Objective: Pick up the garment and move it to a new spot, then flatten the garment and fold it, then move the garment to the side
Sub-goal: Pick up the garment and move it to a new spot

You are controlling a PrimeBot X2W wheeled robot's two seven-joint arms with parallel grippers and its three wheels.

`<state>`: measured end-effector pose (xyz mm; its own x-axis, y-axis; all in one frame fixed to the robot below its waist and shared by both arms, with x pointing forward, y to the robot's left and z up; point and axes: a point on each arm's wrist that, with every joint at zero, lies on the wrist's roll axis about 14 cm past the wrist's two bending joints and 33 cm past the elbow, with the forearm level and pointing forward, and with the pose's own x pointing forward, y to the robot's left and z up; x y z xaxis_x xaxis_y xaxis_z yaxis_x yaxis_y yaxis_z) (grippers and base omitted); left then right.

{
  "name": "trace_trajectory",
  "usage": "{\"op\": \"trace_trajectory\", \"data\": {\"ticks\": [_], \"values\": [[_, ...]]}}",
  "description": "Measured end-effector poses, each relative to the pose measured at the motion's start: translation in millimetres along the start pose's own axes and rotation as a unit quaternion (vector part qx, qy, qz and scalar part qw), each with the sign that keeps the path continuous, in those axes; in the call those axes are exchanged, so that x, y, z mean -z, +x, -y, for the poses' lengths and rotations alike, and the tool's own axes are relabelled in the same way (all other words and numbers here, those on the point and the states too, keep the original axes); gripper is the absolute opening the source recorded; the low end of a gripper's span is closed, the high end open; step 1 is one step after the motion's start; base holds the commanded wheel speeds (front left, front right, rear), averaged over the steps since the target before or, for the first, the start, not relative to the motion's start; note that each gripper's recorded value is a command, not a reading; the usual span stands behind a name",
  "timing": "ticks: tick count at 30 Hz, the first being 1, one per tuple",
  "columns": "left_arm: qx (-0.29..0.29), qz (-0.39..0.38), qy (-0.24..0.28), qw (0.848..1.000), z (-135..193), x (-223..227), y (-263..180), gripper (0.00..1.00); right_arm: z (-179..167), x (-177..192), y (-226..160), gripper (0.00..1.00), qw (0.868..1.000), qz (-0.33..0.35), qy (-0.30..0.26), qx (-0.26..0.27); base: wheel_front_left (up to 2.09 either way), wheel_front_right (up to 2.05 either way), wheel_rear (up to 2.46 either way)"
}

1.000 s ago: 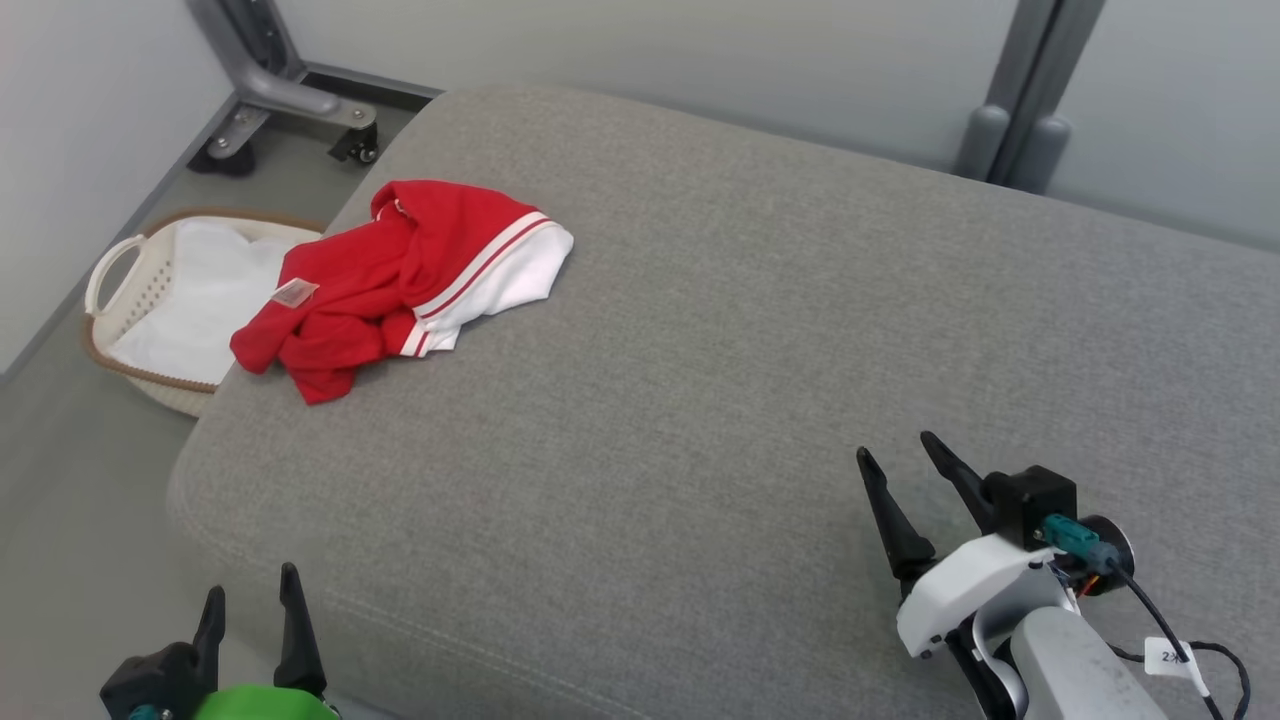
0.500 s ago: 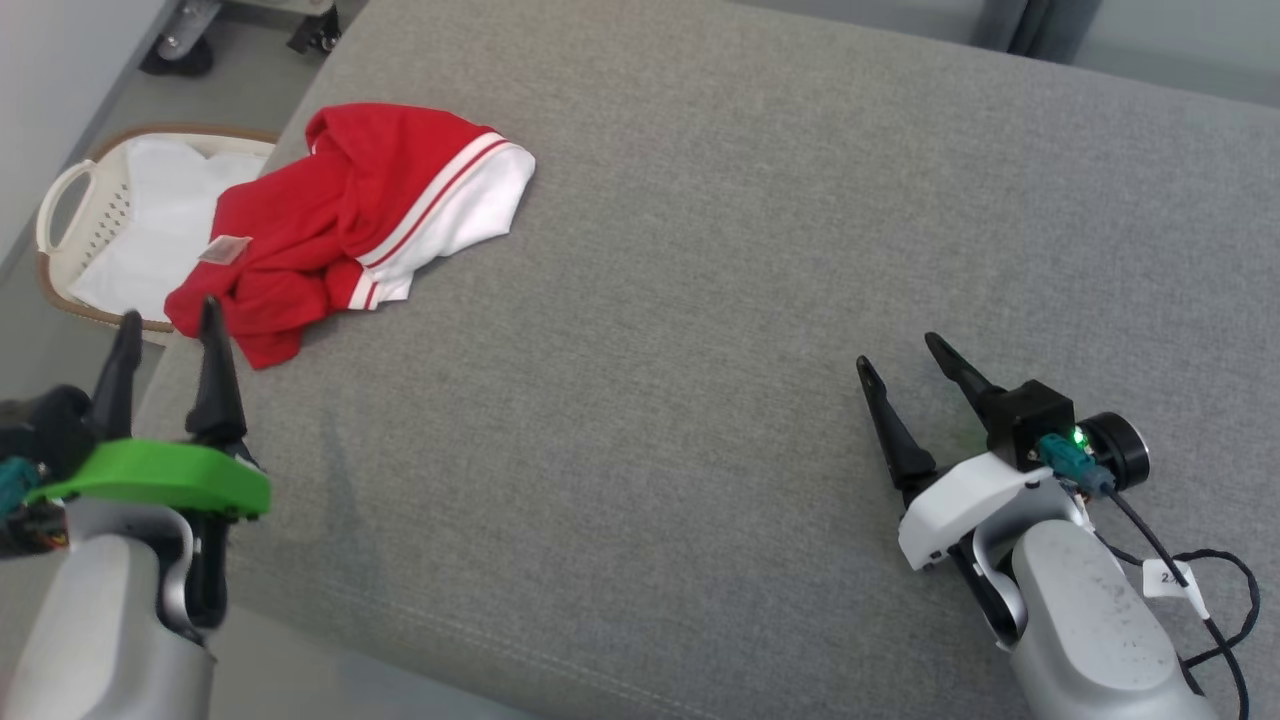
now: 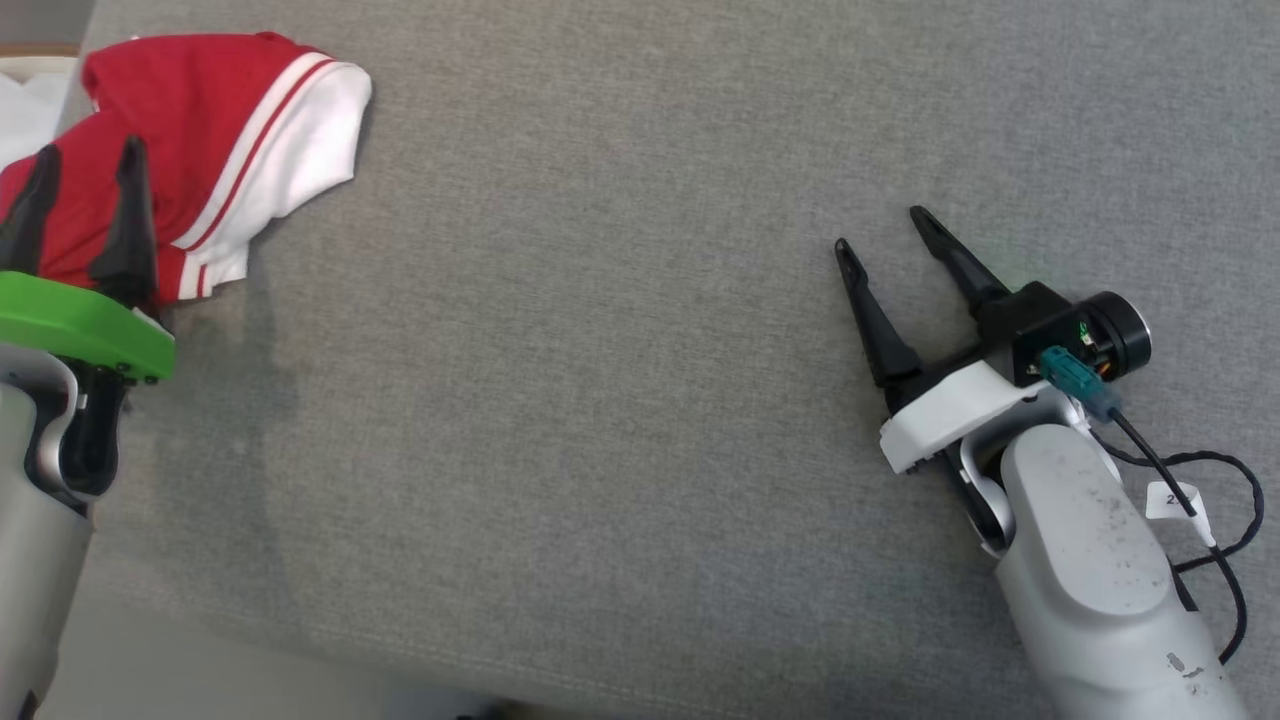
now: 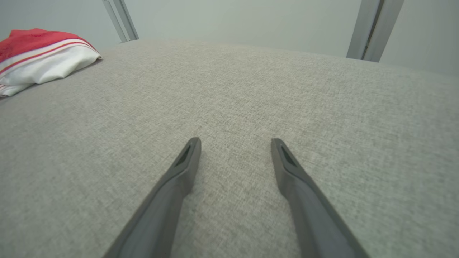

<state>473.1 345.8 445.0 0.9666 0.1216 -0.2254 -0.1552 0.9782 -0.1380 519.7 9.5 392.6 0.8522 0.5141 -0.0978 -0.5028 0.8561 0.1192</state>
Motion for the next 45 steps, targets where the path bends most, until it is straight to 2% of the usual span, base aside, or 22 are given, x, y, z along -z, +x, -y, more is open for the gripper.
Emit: {"op": "trace_trajectory", "data": {"ticks": [8,9,10,11,14,16,20,25,27,31,35,40,45], "values": [[-0.017,-0.098,-0.016,0.995,-3,68,23,1.0,27,5,-3,1.0,1.0,0.005,0.001,0.03,0.0,0.0,0.0],[-0.014,-0.103,-0.018,0.994,0,72,26,0.92,30,5,-4,1.0,0.999,0.006,0.001,0.034,0.0,0.0,0.0],[-0.011,-0.109,-0.02,0.994,3,77,29,0.44,34,5,-6,1.0,0.999,0.006,0.0,0.04,0.0,0.0,0.0],[-0.008,-0.116,-0.02,0.993,7,83,30,0.0,38,5,-8,1.0,0.999,0.006,-0.001,0.045,0.0,0.0,0.0],[0.007,-0.115,-0.017,0.993,15,82,33,0.0,48,2,-13,1.0,0.998,0.007,-0.001,0.059,0.0,0.0,0.0],[0.02,-0.09,-0.013,0.996,22,64,39,0.0,54,0,-19,1.0,0.998,0.006,0.0,0.069,0.0,0.0,0.0],[0.053,-0.004,0.008,0.999,37,0,48,0.0,62,-2,-34,1.0,0.996,-0.001,0.006,0.086,0.0,0.0,0.0],[0.104,0.098,0.043,0.989,68,-73,34,0.0,58,-3,-61,1.0,0.995,-0.014,0.02,0.099,0.0,0.0,0.0],[0.141,0.148,0.049,0.978,96,-106,20,0.0,55,-8,-77,1.0,0.994,-0.014,0.024,0.105,0.0,0.0,0.0],[0.207,0.193,0.037,0.958,148,-132,-1,0.0,56,-24,-96,1.0,0.993,-0.001,0.025,0.117,0.0,0.0,0.0],[0.283,0.197,0.026,0.938,207,-128,-18,0.0,64,-35,-117,1.0,0.99,0.011,0.026,0.139,0.0,0.0,0.0],[0.392,0.176,-0.003,0.903,299,-106,-42,0.0,77,-46,-147,1.0,0.985,0.02,0.018,0.17,0.0,0.0,0.0],[0.468,0.142,-0.031,0.872,367,-82,-67,0.0,90,-52,-174,1.0,0.979,0.026,0.015,0.202,0.0,0.0,0.0]]}}
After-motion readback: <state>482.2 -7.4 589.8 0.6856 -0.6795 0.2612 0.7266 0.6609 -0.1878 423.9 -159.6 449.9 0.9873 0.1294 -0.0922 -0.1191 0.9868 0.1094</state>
